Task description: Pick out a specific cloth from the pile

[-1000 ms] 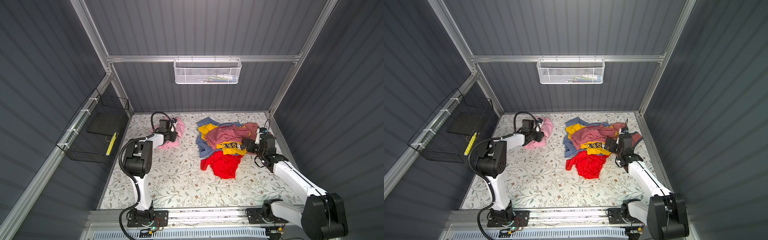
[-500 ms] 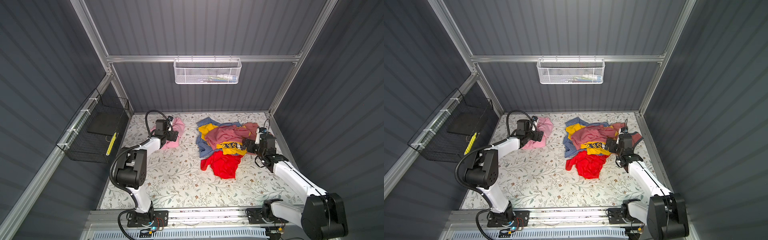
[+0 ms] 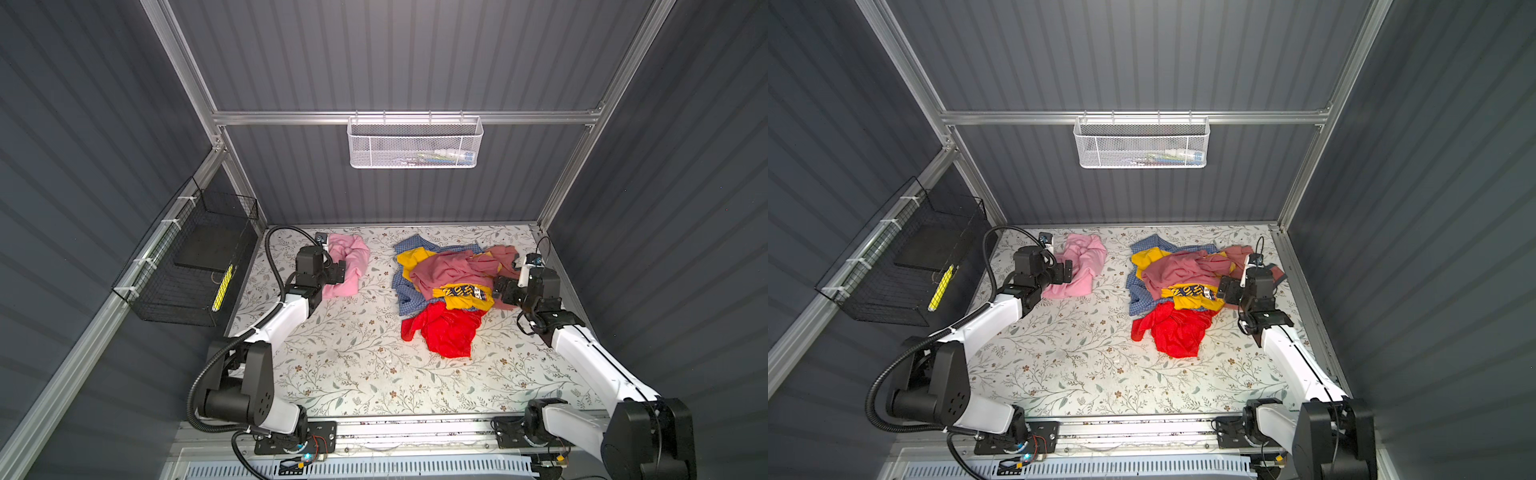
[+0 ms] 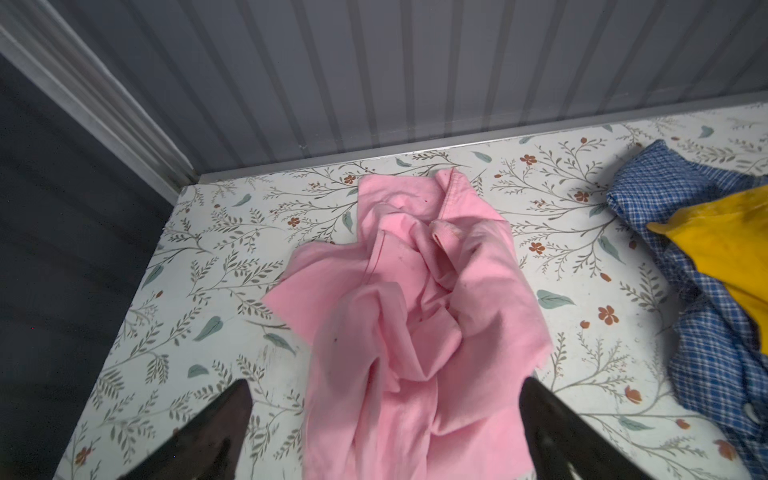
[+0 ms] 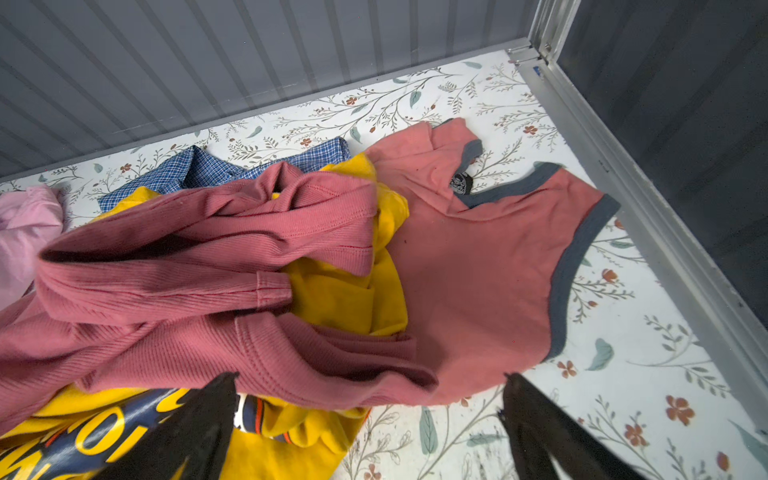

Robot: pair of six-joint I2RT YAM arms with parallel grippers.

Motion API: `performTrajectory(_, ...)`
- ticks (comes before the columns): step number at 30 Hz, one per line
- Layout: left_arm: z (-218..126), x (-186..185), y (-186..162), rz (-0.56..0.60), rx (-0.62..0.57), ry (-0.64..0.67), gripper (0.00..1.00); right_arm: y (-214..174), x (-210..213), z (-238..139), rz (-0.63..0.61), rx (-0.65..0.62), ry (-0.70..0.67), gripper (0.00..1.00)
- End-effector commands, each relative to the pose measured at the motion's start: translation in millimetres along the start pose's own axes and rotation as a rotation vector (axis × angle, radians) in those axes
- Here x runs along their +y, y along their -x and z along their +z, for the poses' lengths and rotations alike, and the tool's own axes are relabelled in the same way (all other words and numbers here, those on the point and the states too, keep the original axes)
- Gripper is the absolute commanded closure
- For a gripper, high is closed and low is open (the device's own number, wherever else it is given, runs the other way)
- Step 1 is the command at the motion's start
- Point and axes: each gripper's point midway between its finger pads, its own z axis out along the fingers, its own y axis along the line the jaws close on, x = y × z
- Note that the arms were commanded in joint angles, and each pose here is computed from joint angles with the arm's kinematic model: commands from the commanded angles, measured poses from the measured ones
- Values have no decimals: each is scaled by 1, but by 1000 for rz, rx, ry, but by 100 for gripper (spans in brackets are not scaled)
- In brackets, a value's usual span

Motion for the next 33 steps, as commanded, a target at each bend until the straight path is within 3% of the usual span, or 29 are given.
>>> performTrajectory(1,-13,6,-4,-99,-32,29,0,11,-9,-6,-32,-62,-28,1)
performTrajectory(14,-36,51,-64,-143,-53,291,0,6,-38,-5,-130,-399,-85,1)
performTrajectory(22,-24,70,-81,-101,-119,402,0,-15,-37,23,-110,-397,-32,1)
performTrajectory(26,-10,69,-93,-120,-142,363,0,-22,-31,35,-133,-410,8,1)
performTrajectory(31,4,63,-122,-137,-167,300,0,-21,-37,47,-114,-340,-25,1)
performTrajectory(33,6,63,-115,-122,-225,303,0,-23,-35,50,-116,-296,-15,1)
